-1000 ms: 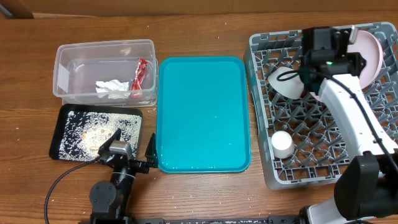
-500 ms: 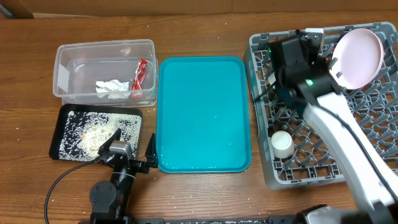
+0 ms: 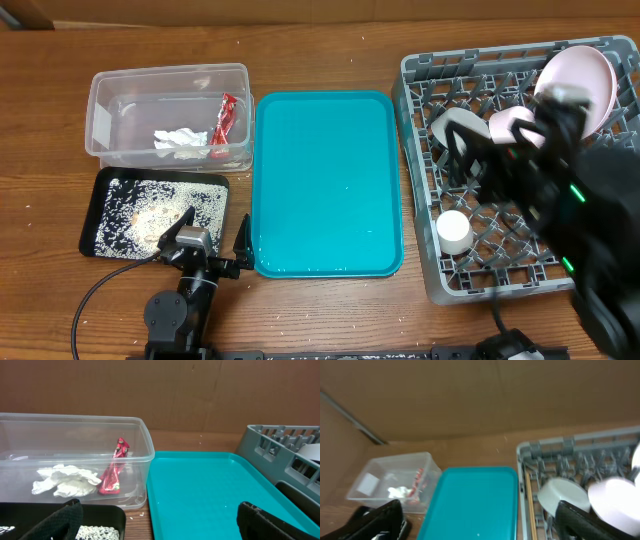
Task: Sort waste into correct bins and load items into the dishwasher
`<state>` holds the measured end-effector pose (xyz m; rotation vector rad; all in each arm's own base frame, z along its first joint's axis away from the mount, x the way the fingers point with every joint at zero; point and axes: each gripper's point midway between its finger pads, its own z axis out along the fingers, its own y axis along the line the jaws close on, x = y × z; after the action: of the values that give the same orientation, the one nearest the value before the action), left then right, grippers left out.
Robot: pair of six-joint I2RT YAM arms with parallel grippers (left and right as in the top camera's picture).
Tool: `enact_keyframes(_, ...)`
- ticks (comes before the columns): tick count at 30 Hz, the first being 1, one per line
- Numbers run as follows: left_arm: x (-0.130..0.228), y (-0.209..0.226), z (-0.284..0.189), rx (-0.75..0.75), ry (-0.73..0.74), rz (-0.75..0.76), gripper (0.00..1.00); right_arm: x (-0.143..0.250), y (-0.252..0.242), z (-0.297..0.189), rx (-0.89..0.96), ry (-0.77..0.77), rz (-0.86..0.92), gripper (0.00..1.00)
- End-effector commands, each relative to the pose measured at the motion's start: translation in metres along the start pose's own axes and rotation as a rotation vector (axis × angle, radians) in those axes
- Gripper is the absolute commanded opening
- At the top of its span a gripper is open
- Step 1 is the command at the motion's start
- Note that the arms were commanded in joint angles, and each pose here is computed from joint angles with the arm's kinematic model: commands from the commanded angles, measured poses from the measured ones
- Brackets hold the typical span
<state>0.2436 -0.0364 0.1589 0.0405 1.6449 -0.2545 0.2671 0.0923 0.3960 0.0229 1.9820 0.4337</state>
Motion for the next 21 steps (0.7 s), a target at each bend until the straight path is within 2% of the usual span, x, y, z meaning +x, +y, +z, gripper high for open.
enact_keyframes(1, 0.0, -0.001, 0.0, 0.008, -0.004, -0.01, 1.0, -0.006, 0.013, -0.033, -0.089, -0.059, 0.0, 1.0)
enact_keyframes(4, 0.0, -0.001, 0.0, 0.008, -0.003, -0.01, 1.0, -0.001, 0.011, -0.046, -0.088, -0.058, 0.0, 1.0)
enact_keyframes(11, 0.0, -0.001, 0.0, 0.008, -0.004, -0.01, 1.0, 0.04, -0.009, -0.048, -0.001, 0.099, -0.003, 1.0)
enact_keyframes(16, 0.0, -0.001, 0.0, 0.008, -0.004, -0.01, 1.0, 0.041, -0.024, -0.049, 0.079, 0.098, -0.014, 1.0)
enact_keyframes(21, 0.0, -0.001, 0.0, 0.008, -0.003, -0.01, 1.0, 0.035, -0.022, -0.047, 0.069, 0.075, -0.107, 1.0)
